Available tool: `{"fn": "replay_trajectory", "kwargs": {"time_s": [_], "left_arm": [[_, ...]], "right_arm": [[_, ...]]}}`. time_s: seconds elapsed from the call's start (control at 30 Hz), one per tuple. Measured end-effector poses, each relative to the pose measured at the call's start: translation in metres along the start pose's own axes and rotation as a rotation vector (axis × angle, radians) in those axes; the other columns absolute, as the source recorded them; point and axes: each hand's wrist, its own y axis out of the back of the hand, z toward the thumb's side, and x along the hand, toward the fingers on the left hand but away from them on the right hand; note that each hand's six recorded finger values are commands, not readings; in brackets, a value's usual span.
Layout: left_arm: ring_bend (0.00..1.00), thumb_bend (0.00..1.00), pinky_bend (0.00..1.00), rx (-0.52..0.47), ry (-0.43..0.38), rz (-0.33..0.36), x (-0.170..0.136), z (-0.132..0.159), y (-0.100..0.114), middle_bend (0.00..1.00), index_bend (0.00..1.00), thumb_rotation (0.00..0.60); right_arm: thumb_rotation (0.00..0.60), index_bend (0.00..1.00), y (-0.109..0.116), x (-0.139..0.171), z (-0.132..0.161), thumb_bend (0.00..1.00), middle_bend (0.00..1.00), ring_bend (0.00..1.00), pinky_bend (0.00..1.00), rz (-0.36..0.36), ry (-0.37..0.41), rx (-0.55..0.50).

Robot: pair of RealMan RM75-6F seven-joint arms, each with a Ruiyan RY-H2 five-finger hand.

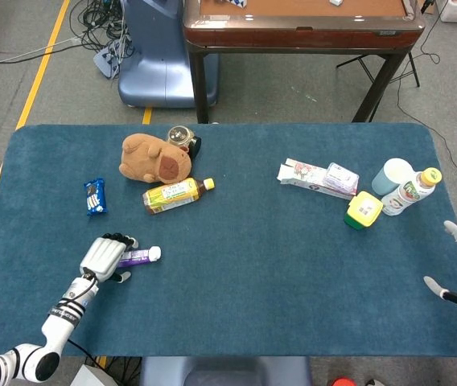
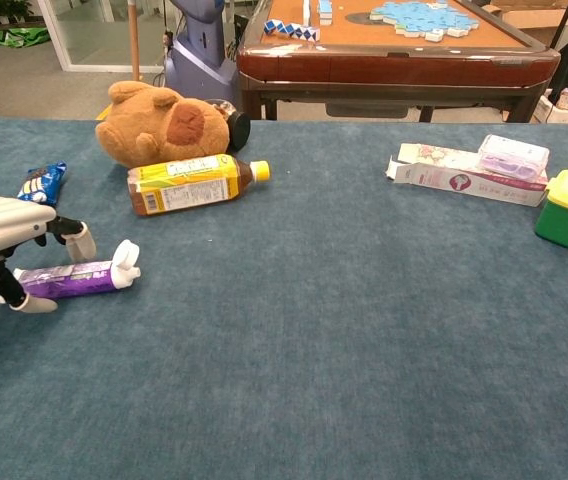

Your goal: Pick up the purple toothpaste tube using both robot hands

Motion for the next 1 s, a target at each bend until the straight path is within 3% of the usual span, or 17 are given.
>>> {"fn": "replay_trajectory", "kwargs": {"time_s": [0.33,0.57,1.0], "left_arm": [[0.24,0.18,0.26,0.006,-0.036,-0.016,-0.008,0.009,0.002,0.35,0.33,0.509],[0.25,0.21,0.26,0.018,-0.029,-0.004,-0.003,0.005,0.001,0.36,0.35,0.597],[0.3,0.25,0.28,0.002,-0.024,0.011,0.005,0.002,-0.004,0.43,0.41,0.6]], "right_arm": [[0.6,0.12,-0.002,0.0,-0.001,0.04,0.24,0.15,0.21,0.006,-0.003,-0.001],[0.6,0.12,-0.001,0.0,0.0,0.04,0.24,0.15,0.21,0.004,-0.003,0.0],[0.6,0.12,0.001,0.001,-0.001,0.04,0.24,0.15,0.21,0.002,-0.012,0.002]]}}
